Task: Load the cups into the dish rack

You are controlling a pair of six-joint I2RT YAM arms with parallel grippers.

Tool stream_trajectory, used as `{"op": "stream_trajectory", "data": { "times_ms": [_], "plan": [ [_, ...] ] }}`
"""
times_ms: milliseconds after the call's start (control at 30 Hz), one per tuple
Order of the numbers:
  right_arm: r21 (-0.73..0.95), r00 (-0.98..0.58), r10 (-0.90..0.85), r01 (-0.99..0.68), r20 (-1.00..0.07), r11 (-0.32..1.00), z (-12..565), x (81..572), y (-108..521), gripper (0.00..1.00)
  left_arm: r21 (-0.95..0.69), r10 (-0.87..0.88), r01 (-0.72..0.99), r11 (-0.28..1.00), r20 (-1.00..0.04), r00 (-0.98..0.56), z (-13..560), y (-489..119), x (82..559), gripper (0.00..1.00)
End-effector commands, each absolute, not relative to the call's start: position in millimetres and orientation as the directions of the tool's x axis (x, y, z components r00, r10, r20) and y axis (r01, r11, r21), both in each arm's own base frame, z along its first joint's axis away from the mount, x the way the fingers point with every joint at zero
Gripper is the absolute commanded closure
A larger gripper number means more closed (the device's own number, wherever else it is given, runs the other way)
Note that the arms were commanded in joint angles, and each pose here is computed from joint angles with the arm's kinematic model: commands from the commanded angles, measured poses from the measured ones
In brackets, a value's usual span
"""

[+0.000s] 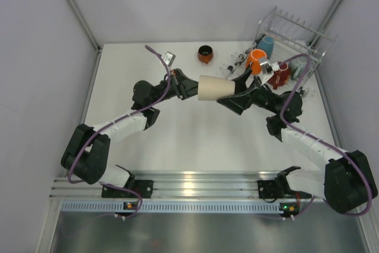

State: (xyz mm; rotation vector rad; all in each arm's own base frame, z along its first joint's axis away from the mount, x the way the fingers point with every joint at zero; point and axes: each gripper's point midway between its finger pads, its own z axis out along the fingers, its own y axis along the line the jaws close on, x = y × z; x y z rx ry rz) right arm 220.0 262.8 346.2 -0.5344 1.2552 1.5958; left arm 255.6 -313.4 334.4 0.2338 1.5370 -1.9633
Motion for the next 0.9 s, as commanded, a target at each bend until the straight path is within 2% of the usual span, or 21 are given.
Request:
{"op": "stream_trajectory", "data": {
  "times_ms": [0, 267, 367, 467, 500, 567, 600, 667, 700, 733, 767, 833, 867],
  "plan": [
    [0.357, -0.309, 0.472, -0.934, -0.825, 0.012, 370.6, 210.3, 262.6, 0.01, -0.745, -0.373, 0.644, -0.175, -0.555, -0.744, 350.2, -309.7, 242.1, 1.00],
    [0.365, -0.315, 0.473, -0.931, -0.823, 0.016, 368.9, 212.0, 263.9, 0.01, -0.747, -0.375, 0.643, -0.168, -0.555, -0.743, 346.2, -307.8, 239.4, 1.00],
    [0.360, -0.311, 0.472, -0.933, -0.825, 0.013, 369.5, 210.4, 264.2, 0.07, -0.747, -0.376, 0.643, -0.167, -0.555, -0.742, 345.7, -307.8, 239.7, 1.00],
    [0.363, -0.316, 0.466, -0.932, -0.826, 0.011, 369.2, 211.3, 265.7, 0.27, -0.748, -0.378, 0.643, -0.164, -0.555, -0.741, 345.1, -308.0, 240.7, 1.00],
    [0.368, -0.321, 0.464, -0.930, -0.826, 0.011, 367.9, 211.8, 266.4, 0.42, -0.749, -0.386, 0.643, -0.162, -0.551, -0.739, 345.5, -307.7, 242.0, 0.99],
    [0.376, -0.326, 0.465, -0.927, -0.823, 0.015, 367.2, 213.9, 266.8, 0.55, -0.755, -0.390, 0.636, -0.161, -0.544, -0.743, 344.6, -308.4, 244.5, 0.96],
    [0.383, -0.331, 0.465, -0.924, -0.821, 0.018, 365.9, 215.4, 267.1, 0.65, -0.757, -0.392, 0.633, -0.162, -0.539, -0.745, 345.1, -308.7, 245.6, 0.88],
    [0.402, -0.344, 0.458, -0.915, -0.819, 0.030, 363.9, 220.2, 268.2, 0.75, -0.761, -0.394, 0.629, -0.159, -0.535, -0.747, 344.6, -309.2, 248.1, 0.71],
    [0.415, -0.357, 0.450, -0.909, -0.819, 0.035, 361.3, 221.7, 269.4, 0.86, -0.763, -0.397, 0.628, -0.154, -0.534, -0.746, 343.8, -309.3, 249.4, 0.61],
    [0.427, -0.363, 0.442, -0.903, -0.821, 0.053, 358.6, 225.4, 270.1, 0.94, -0.762, -0.405, 0.631, -0.148, -0.535, -0.741, 345.3, -309.2, 250.1, 0.45],
    [0.443, -0.373, 0.435, -0.894, -0.819, 0.066, 354.8, 227.9, 270.4, 1.00, -0.774, -0.404, 0.624, -0.111, -0.538, -0.740, 338.2, -310.5, 255.0, 0.40],
    [0.472, -0.387, 0.414, -0.873, -0.824, 0.124, 346.9, 236.1, 269.7, 1.00, -0.768, -0.428, 0.638, -0.057, -0.558, -0.711, 340.7, -307.5, 259.4, 0.25],
    [0.472, -0.379, 0.411, -0.868, -0.829, 0.153, 347.6, 238.0, 266.8, 1.00, -0.797, -0.411, 0.603, 0.031, -0.560, -0.719, 321.5, -308.9, 268.3, 0.18]
  ]
}}
